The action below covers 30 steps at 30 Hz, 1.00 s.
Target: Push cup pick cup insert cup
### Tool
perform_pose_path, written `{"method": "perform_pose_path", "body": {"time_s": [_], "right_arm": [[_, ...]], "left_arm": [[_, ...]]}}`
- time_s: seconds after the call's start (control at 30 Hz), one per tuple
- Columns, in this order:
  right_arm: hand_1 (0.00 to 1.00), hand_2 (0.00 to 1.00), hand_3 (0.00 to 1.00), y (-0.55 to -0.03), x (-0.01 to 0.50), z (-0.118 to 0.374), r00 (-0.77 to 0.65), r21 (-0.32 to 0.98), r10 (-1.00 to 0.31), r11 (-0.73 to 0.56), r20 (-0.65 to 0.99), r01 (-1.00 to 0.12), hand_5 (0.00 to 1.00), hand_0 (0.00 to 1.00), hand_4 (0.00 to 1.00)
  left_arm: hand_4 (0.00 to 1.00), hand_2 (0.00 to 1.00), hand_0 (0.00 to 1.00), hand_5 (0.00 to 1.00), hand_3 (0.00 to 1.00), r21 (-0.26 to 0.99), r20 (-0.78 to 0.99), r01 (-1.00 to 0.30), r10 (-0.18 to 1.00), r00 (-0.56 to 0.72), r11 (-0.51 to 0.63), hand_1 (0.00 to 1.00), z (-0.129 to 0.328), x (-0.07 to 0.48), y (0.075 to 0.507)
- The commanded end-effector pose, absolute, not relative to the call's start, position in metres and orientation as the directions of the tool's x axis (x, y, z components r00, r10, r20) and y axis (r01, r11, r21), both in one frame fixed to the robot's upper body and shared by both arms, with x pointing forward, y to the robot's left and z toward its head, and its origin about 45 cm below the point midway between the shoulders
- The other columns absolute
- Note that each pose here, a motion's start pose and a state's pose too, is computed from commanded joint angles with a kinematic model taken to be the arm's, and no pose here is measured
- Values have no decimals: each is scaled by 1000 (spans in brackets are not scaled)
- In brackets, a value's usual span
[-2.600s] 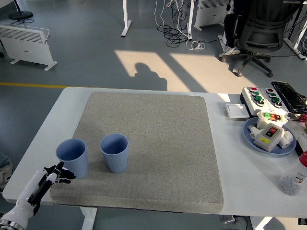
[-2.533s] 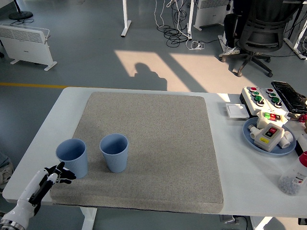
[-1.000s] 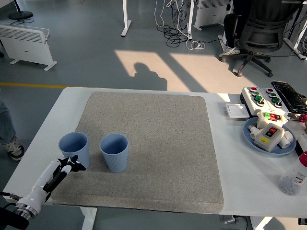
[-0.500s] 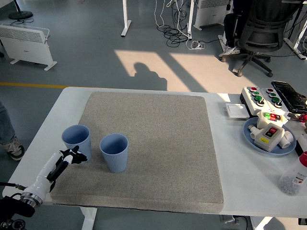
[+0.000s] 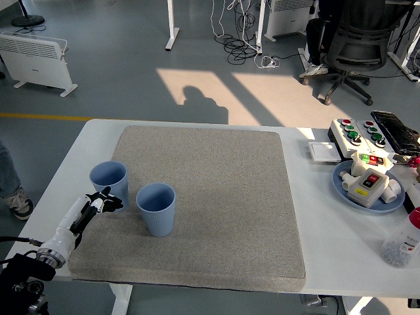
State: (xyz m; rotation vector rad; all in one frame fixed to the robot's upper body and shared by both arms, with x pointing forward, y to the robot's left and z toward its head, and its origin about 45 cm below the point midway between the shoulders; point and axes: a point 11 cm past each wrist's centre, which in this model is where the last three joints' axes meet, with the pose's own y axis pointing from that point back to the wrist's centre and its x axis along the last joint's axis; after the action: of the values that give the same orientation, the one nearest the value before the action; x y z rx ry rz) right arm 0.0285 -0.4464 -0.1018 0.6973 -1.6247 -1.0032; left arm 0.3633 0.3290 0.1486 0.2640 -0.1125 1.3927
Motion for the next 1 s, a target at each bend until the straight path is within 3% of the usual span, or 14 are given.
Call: {"method": "perform_pose_path", "body": {"time_s": [1.0], "right_arm": [[621,657,583,-447,21,-102,-245,876,-844,479,478,59,463,687,98]], "left_arm": [[644,534,712,998,462,121,240,-981,955,174,148,633,147,398,327]]}}
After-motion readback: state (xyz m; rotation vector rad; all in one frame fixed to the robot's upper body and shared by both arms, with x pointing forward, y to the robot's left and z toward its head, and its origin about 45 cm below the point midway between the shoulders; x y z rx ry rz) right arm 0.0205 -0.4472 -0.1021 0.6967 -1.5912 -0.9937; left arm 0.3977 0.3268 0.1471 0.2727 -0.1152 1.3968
